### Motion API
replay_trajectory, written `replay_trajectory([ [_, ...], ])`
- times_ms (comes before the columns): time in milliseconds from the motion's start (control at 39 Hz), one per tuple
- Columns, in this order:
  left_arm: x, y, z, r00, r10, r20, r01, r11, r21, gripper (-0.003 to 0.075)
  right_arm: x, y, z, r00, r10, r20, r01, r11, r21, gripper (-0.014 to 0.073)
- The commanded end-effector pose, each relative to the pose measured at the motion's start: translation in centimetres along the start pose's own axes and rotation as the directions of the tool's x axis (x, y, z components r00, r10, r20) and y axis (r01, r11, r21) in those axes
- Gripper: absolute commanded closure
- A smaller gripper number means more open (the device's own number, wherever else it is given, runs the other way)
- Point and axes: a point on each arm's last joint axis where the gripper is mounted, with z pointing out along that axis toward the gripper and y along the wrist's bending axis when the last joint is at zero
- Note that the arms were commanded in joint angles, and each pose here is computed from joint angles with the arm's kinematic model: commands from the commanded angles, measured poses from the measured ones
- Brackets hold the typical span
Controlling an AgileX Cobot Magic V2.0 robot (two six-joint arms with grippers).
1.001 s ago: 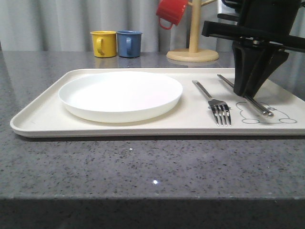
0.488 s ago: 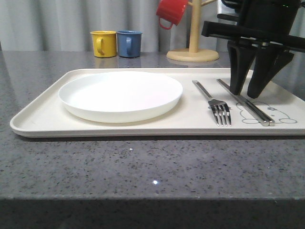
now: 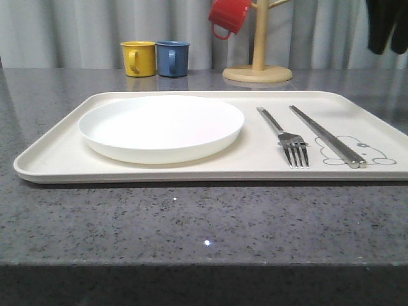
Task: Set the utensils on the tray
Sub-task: 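Move the right gripper to the spoon and grasp it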
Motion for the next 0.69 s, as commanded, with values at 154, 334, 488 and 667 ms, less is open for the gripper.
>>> replay_trajectory([
  [154, -1.6, 0.1, -0.7, 0.992, -0.016, 0.124, 0.018, 1.0, -0.016, 0.0738, 2.0, -7.9, -2.0, 0.996, 0.047, -0.076, -0.039, 0.993, 0.114, 0.0235],
  [334, -1.6, 0.1, -0.7, 0.992, -0.016, 0.124, 0.018, 1.0, -0.016, 0.0738, 2.2, -10.7, 0.6, 0.983, 0.107, -0.152, -0.086, 0.986, 0.142, 0.0235],
  [488, -1.6, 0.1, -0.7, 0.992, -0.016, 0.124, 0.018, 1.0, -0.016, 0.0738, 2.0, -11.3, 2.3, 0.976, 0.082, -0.2, -0.055, 0.989, 0.136, 0.0237],
  [667, -1.6, 0.1, -0.7, 0.992, -0.016, 0.124, 0.018, 1.0, -0.016, 0.0738, 1.7, -11.4, 4.3, 0.97, 0.069, -0.235, -0.041, 0.992, 0.121, 0.0237],
])
